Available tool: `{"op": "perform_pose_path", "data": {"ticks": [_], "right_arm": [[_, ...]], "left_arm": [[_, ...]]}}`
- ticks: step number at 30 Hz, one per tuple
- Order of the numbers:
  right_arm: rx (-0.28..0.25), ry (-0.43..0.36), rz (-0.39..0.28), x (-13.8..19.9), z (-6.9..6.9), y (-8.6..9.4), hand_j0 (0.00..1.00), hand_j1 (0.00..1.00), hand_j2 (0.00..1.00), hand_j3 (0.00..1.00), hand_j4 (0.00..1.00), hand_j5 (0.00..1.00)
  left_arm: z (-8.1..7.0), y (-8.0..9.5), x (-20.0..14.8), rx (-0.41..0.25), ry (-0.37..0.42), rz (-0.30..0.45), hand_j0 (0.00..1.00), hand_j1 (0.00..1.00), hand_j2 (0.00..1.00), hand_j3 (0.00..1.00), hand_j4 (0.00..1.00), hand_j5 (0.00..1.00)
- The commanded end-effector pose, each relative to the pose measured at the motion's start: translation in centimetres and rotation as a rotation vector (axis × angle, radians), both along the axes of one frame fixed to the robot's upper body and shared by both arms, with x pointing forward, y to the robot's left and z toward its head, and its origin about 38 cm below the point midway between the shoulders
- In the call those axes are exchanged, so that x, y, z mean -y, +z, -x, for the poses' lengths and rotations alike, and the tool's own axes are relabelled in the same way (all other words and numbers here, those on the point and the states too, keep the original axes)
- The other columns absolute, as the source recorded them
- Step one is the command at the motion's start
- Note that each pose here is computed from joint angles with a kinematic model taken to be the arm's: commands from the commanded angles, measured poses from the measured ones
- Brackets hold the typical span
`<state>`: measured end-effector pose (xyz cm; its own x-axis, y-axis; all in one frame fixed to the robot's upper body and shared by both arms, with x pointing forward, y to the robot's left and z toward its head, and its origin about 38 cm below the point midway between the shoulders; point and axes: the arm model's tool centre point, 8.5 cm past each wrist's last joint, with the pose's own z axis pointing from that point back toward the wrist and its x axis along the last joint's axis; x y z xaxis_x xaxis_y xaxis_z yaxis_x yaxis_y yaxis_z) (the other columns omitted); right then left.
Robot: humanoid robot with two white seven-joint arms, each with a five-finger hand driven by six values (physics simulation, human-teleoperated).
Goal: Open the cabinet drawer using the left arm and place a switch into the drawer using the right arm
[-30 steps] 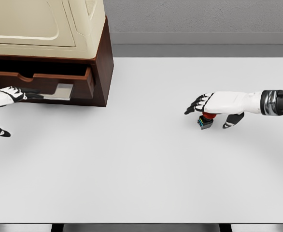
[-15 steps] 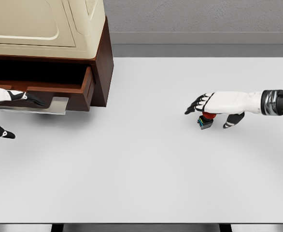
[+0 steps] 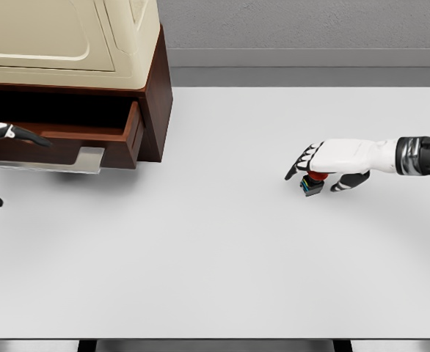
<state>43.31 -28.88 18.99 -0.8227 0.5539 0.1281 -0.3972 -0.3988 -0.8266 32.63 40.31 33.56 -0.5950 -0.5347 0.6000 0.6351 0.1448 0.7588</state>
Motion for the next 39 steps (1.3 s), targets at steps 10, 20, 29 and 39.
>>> {"op": "perform_pose_path", "data": {"ticks": [10, 20, 29, 39], "right_arm": [[-0.001, 0.0, -0.008, -0.1, 0.0, 0.1, 0.45, 0.45, 0.45, 0.45, 0.45, 0.45], [0.01, -0.004, -0.011, 0.1, -0.2, 0.7, 0.3, 0.3, 0.3, 0.3, 0.3, 0.3], [0.071, 0.034, -0.04, -2.1, -1.5, 3.2, 0.3, 0.3, 0.3, 0.3, 0.3, 0.3], [0.173, 0.126, -0.094, -6.9, -3.1, 7.9, 0.3, 0.3, 0.3, 0.3, 0.3, 0.3]], "left_arm": [[0.0, 3.5, -0.7, 0.067, 0.018, 0.037, 1.0, 1.0, 1.0, 1.0, 1.0, 1.0], [-0.4, 3.8, -2.1, 0.076, 0.065, 0.024, 1.0, 1.0, 1.0, 1.0, 1.0, 1.0], [-0.4, 3.9, -2.1, 0.079, 0.064, 0.025, 1.0, 1.0, 1.0, 1.0, 1.0, 1.0], [-0.4, 3.8, -2.1, 0.077, 0.063, 0.025, 1.0, 1.0, 1.0, 1.0, 1.0, 1.0]]}}
